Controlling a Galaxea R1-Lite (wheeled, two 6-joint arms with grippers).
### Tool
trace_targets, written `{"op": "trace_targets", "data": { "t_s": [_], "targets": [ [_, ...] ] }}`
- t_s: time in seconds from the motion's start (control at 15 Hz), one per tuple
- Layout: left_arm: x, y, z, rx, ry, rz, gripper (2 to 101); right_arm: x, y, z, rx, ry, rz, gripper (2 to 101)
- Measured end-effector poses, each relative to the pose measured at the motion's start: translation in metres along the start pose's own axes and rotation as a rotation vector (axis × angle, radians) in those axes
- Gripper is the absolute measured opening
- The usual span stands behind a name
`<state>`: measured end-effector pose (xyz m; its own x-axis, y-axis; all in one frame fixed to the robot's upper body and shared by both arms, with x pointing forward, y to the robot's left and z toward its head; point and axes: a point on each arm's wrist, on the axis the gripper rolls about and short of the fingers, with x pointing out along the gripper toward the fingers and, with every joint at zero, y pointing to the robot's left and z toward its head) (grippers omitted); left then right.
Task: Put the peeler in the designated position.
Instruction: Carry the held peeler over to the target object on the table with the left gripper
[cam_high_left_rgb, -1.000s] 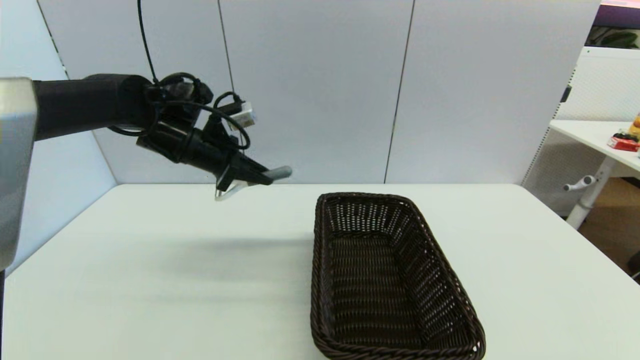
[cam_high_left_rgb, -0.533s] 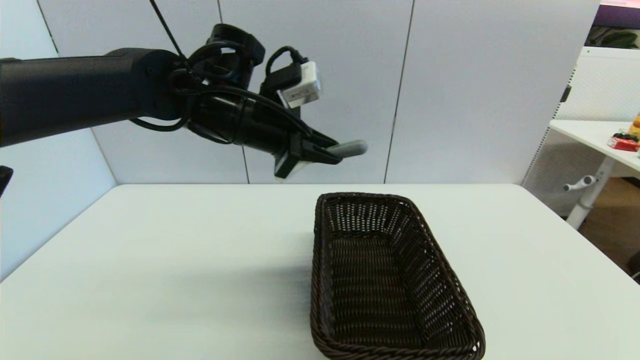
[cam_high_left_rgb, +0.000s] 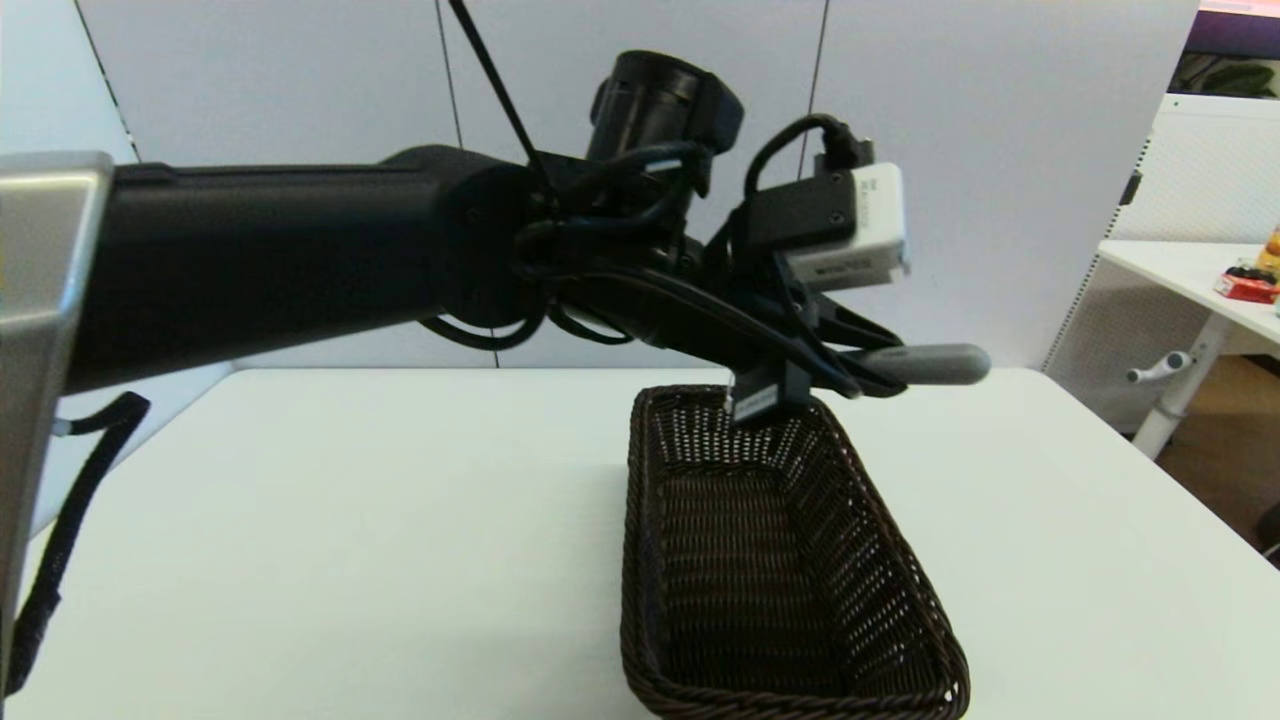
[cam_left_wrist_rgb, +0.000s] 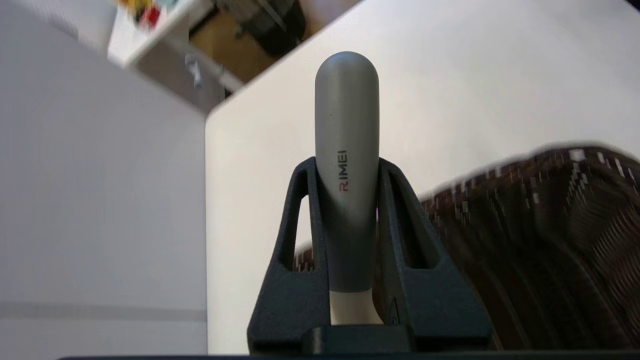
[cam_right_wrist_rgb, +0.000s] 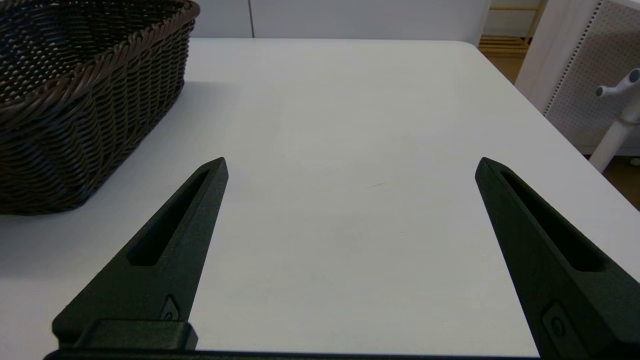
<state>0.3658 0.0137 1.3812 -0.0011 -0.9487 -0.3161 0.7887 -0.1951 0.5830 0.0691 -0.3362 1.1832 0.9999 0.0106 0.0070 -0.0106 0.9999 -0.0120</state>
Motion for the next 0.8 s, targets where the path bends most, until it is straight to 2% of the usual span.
{"op": "trace_targets", "data": {
  "t_s": [0.33,0.8],
  "targets": [
    [0.062,-0.012,0.009,0.141,-0.136,0.043,18.1,0.000,0.000,0.000,0.000,0.000,-0.001,98.0],
    [0.111,-0.032,-0.001,0.168,-0.211,0.029,18.1,0.000,0.000,0.000,0.000,0.000,0.000,98.0]
  ]
}}
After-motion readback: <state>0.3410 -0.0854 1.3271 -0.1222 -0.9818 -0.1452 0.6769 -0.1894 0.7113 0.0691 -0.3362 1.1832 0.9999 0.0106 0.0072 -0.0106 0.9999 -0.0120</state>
